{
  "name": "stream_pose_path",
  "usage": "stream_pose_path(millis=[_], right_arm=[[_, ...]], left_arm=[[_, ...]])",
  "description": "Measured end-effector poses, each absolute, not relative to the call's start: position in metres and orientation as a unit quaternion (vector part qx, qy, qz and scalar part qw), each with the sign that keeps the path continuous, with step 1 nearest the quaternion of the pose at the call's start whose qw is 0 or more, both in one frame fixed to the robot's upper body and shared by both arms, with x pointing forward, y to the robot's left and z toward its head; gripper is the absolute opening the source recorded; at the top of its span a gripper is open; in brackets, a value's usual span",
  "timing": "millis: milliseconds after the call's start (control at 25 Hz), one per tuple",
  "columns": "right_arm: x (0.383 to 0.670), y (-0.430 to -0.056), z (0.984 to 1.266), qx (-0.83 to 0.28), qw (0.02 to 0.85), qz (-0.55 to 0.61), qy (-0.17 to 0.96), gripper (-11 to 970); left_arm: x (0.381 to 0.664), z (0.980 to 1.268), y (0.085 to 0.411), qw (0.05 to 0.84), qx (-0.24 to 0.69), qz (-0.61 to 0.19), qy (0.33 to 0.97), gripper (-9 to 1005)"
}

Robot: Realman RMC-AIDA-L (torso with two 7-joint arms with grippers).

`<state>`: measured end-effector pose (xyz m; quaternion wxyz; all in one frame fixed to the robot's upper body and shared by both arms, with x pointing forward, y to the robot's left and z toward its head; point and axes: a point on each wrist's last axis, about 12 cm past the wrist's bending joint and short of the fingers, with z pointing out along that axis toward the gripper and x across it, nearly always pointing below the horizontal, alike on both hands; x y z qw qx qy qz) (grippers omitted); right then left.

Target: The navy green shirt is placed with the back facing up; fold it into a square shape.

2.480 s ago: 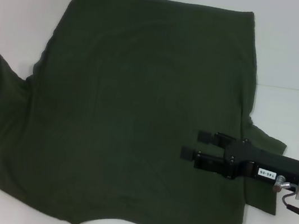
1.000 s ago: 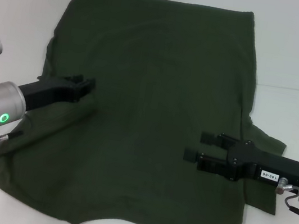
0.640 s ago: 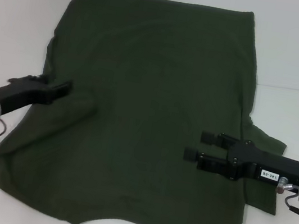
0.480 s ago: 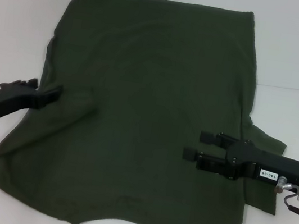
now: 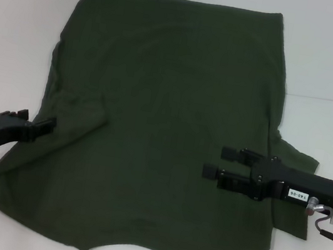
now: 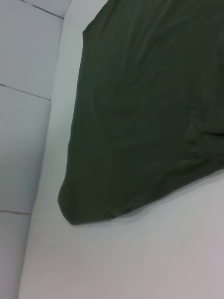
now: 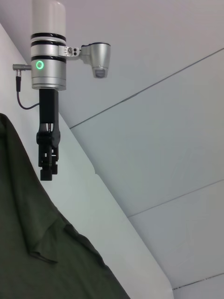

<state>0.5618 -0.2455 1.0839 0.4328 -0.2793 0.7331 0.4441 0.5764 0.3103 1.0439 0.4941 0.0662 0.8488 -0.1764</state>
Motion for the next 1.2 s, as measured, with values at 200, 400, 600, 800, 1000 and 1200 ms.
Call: stream_pose_path(millis=[200, 400, 600, 800, 1000, 1200], right_arm=[[0.5615, -0.2449, 1.0833, -0.276, 0.430, 0.447, 0.734, 896], [0.5619, -0.2445, 1.0836, -0.276, 0.430, 0.447, 0.734, 896], [0.5619, -0.2446, 1.0835, -0.276, 0.430, 0.447, 0.734, 896], [0.5620, -0.2451, 1.0836, -0.276, 0.430, 0.447, 0.735, 896], [0.5622, -0.2454, 1.0838, -0.276, 0.430, 0.446, 0.735, 896], [0.5622, -0.2455, 1.0838, -0.276, 0.430, 0.446, 0.735, 896]], left_arm=[[0.5743, 1.0416, 0.3115, 0.482, 0.032, -0.194, 0.854, 724], [0.5735, 1.0405, 0.3135, 0.479, 0.018, -0.195, 0.856, 724], [0.5720, 1.0382, 0.3143, 0.475, 0.019, -0.190, 0.859, 725], [0.5693, 1.0363, 0.3134, 0.467, 0.033, -0.190, 0.863, 725], [0.5681, 1.0351, 0.3130, 0.462, 0.041, -0.189, 0.866, 724], [0.5659, 1.0344, 0.3109, 0.454, 0.055, -0.195, 0.867, 723]])
